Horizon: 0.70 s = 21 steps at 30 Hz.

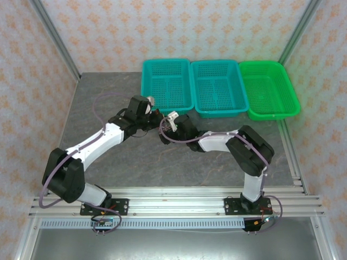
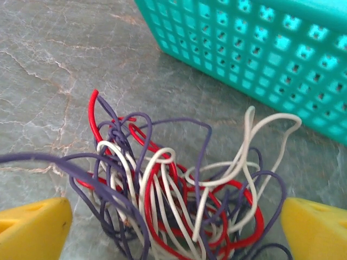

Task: Untangle the cables

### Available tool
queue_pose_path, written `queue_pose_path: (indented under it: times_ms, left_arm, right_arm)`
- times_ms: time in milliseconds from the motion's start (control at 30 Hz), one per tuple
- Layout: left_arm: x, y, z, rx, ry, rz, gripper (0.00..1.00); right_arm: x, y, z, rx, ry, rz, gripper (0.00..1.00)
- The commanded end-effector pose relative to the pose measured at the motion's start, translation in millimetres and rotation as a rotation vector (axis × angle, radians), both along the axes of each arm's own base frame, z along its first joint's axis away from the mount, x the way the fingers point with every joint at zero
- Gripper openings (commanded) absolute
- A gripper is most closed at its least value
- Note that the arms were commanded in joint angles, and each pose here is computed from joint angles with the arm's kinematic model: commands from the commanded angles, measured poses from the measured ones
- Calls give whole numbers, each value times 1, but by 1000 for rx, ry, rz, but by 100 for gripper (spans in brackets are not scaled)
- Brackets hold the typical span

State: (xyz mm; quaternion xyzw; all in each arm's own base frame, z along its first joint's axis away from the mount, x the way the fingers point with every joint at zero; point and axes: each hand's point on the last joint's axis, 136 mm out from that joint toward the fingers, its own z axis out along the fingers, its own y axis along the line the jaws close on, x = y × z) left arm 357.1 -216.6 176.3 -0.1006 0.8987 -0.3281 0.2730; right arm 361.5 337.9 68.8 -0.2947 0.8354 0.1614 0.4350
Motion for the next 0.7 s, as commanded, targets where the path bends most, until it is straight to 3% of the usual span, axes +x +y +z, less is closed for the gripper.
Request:
queue_pose_path:
  times_ms: [0, 167, 200, 367, 467, 567, 667]
  left_arm:
    - [-12, -10, 25, -83, -11, -55, 0]
    - [-15, 19, 53, -113, -89, 35, 0]
    - [-15, 32, 60, -117, -111, 80, 0]
    - [-20, 104, 76, -108, -183, 320, 0]
    - [-28, 140, 64, -82, -166, 451, 0]
    - [-32, 143, 42, -52, -130, 434, 0]
    - [-32, 130, 7, -55, -66, 370, 0]
  right_arm:
    - [20, 6, 23, 47, -183, -38, 78]
    - [16, -5, 2, 3, -64, -104, 23]
    - [14, -10, -2, 0, -27, -129, 17]
    - [4, -43, -23, 31, 52, -258, 18]
    - [0, -65, -27, 94, 86, -314, 8]
    - [-6, -67, -16, 137, 86, -278, 0]
    - [-8, -61, 3, 136, 54, -212, 0]
